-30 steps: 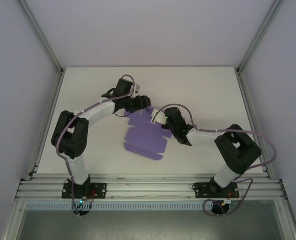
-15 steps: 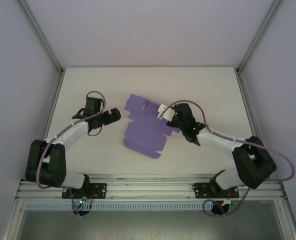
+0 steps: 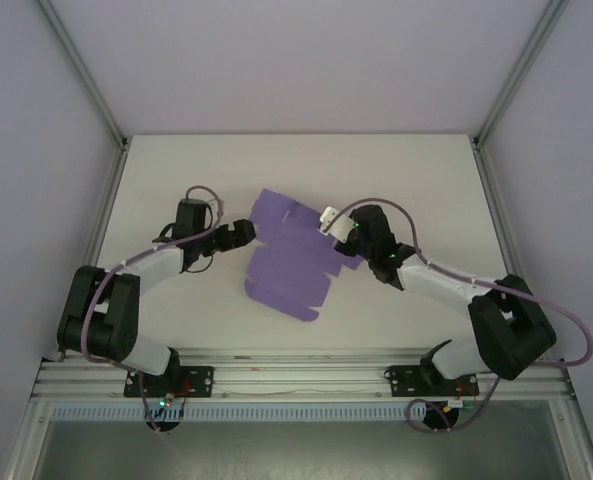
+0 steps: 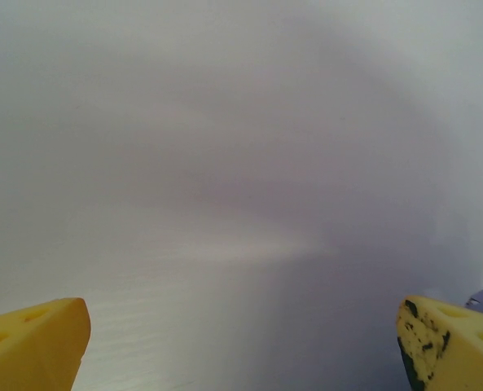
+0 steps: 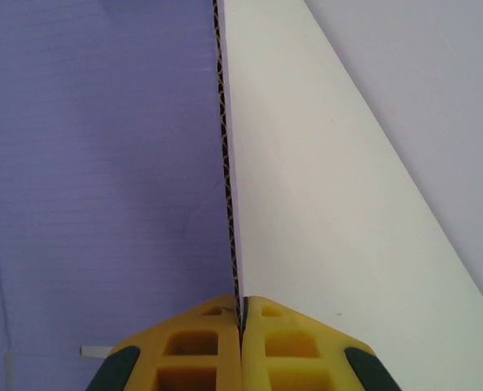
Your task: Assemble paper box
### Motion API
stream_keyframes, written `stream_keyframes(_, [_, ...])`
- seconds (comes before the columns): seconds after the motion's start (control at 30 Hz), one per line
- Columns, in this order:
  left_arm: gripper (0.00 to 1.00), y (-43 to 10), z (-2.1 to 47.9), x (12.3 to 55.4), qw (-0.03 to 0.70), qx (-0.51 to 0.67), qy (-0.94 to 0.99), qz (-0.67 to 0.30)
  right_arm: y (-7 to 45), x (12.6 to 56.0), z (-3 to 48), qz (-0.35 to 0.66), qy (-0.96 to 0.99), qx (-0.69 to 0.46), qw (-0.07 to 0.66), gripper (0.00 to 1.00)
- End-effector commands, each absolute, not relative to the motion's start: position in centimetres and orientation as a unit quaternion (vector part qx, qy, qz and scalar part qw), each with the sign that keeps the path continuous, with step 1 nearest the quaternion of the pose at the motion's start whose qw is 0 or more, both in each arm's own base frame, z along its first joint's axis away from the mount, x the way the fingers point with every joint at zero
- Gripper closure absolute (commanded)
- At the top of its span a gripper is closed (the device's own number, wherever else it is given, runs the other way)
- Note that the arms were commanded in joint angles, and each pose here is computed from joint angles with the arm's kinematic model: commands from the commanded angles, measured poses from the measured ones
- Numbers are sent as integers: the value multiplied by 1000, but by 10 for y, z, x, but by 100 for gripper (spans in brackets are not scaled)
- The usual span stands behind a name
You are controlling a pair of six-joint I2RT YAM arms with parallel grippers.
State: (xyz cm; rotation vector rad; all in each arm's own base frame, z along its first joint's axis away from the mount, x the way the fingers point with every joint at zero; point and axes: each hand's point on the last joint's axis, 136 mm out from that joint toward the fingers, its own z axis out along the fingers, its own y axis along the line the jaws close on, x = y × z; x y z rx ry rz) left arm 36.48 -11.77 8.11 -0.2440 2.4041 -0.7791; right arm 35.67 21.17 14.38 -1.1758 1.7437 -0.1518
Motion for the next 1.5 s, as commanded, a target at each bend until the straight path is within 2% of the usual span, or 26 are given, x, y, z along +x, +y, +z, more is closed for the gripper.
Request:
stream_keyframes(0.0, [4,-144,105,363,324,-36,871,-367,222,364,170,-32,714,-450,535,100])
stream_keyframes(0.3, [5,-173,117,355,327,12,849,-415,225,372,170,-9,733,-416,538,100])
stream_keyframes(0.43, [6,-174,117,354,332,9,845,-420,226,372,173,31,748,-396,533,100])
stream_keyframes(0.6, [14,-177,113,350,322,9,845,-426,219,374,175,65,764,-367,527,100])
stream_keyframes(0.73, [18,-162,104,348,325,-17,865,-382,207,377,174,77,781,-344,516,100])
stream_keyframes(1.07, [21,-162,111,353,335,-13,858,-390,217,363,161,107,780,-387,480,100])
stream_keyframes(1.13, [20,-156,116,356,347,-9,863,-367,214,362,158,99,783,-390,475,100])
stream_keyframes(1.27, [8,-136,139,363,398,20,871,-287,214,359,152,96,788,-402,457,100])
stream_keyframes(1.33, [5,-129,154,370,421,29,868,-261,216,357,151,104,787,-408,452,100])
stream_keyframes(1.47, [10,-136,163,379,411,64,872,-258,219,358,153,110,784,-410,452,100])
